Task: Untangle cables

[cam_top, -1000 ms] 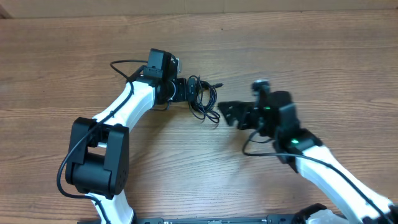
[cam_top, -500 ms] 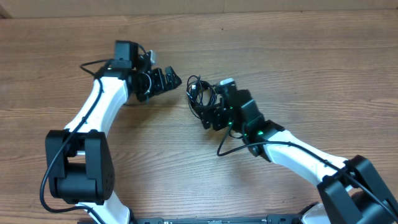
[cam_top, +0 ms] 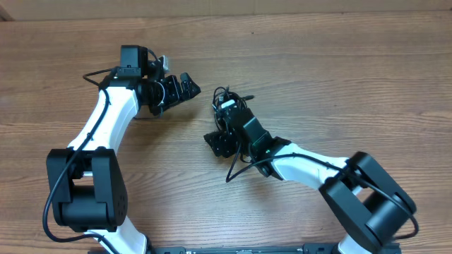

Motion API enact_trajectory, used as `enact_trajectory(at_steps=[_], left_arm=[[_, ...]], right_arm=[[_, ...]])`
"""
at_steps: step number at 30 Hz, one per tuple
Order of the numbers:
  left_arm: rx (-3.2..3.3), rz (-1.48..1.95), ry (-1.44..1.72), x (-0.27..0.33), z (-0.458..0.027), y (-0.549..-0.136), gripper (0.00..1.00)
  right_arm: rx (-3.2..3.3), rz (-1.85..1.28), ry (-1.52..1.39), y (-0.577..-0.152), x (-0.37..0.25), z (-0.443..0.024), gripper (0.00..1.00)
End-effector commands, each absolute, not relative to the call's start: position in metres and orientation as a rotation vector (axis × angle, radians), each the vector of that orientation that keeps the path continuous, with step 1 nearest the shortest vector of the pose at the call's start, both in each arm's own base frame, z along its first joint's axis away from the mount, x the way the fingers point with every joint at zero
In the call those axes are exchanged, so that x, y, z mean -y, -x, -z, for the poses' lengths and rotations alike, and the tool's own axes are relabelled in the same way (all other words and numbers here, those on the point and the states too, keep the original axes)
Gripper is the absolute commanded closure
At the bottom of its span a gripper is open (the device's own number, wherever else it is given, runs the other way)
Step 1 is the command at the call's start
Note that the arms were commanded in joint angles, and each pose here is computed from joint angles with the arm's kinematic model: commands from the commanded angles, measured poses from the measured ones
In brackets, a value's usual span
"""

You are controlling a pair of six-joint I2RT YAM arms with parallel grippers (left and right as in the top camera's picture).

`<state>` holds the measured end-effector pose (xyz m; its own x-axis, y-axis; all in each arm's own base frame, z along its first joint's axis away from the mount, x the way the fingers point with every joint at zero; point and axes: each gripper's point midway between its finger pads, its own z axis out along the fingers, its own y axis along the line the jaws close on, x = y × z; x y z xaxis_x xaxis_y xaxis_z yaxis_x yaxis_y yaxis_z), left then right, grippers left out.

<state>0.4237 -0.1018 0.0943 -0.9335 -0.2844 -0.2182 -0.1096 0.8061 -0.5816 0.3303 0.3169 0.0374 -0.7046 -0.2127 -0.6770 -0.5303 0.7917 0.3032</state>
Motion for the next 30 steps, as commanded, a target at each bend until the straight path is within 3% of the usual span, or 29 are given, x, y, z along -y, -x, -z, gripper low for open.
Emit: enact_trajectory(at_steps=[1, 4, 11, 22, 30], left_arm=[[-2.665, 0.871, 0.303, 0.103, -0.110, -0.427, 0.01], [-2.670, 0.871, 0.306, 0.103, -0.109, -0.426, 0.00], [-2.671, 0.870, 0.307, 0.103, -0.109, -0.425, 0.00], [-2.683, 0.822, 0.321, 0.098, -0.106, -0.425, 0.01], [-2.682, 0.821, 0.320, 0.098, -0.106, -0.425, 0.00]], right_arm=[[-2.321, -0.722, 0.496, -0.336, -0.327, -0.049, 0.36], [-2.334, -0.832, 0.472, -0.329, -0.337, -0.054, 0.50], [-2.321, -1.062, 0.558, -0.307, -0.358, -0.067, 0.95], [-2.185, -1.649, 0.642, -0.296, -0.347, -0.152, 0.96], [-2.055, -1.590, 0.612, -0.313, -0.316, -0.206, 0.96]])
